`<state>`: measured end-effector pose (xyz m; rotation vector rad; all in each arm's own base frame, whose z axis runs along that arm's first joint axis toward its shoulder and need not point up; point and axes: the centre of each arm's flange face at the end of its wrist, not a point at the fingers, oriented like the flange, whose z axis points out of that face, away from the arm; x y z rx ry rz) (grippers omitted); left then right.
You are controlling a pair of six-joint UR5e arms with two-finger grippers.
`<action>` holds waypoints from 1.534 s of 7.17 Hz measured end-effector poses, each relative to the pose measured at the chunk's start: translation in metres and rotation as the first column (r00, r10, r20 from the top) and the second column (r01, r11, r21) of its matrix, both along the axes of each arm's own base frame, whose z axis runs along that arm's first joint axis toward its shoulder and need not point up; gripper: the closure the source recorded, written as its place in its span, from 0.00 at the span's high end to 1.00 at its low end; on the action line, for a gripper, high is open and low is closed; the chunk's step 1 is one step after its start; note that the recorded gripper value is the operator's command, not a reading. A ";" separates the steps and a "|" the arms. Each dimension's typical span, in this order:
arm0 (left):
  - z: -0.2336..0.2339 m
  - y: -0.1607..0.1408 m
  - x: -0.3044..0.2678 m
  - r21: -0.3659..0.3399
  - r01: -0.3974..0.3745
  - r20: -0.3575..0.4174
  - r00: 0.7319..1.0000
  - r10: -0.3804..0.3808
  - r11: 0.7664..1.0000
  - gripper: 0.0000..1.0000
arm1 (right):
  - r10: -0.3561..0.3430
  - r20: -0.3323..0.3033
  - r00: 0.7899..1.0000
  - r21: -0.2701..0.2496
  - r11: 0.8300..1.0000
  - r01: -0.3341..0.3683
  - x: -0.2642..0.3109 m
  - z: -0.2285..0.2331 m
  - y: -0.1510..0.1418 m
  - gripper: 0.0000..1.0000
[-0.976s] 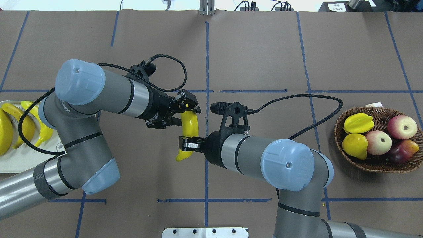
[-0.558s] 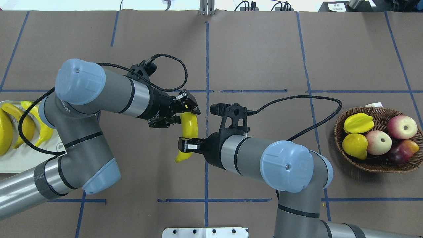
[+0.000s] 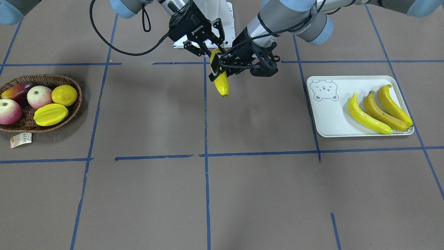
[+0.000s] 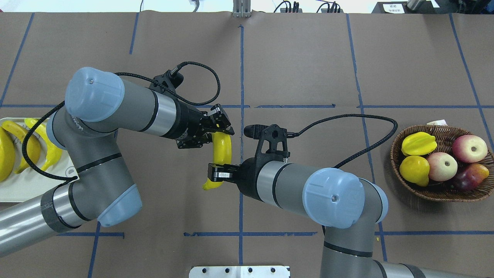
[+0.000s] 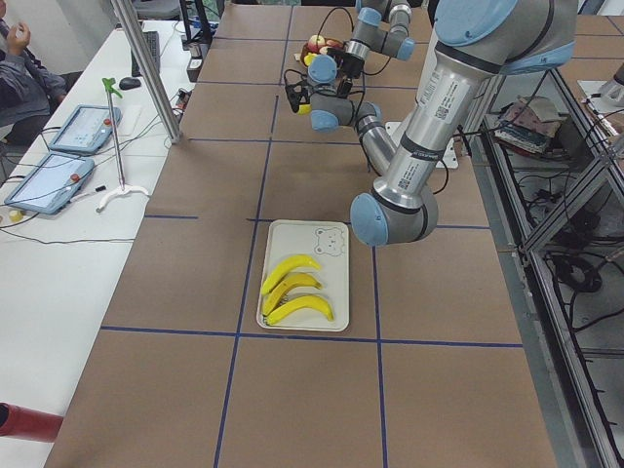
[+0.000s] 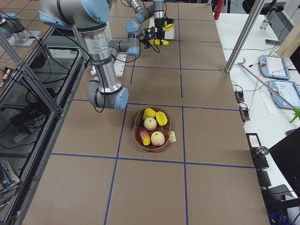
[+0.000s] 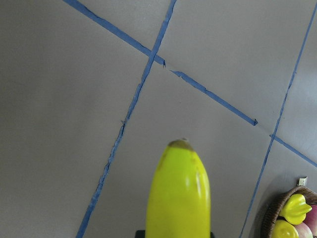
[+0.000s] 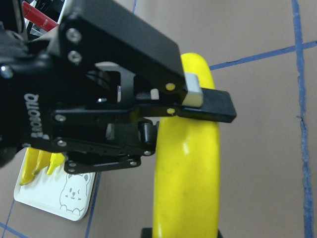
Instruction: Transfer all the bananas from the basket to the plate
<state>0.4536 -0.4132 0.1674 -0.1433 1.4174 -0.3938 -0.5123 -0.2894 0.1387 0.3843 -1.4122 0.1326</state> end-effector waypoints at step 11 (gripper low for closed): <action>0.024 -0.012 -0.009 -0.042 0.028 0.068 0.997 -0.025 0.999 0.00 | -0.058 -0.125 0.991 -0.069 0.996 0.050 0.039 0.000 -0.020 0.99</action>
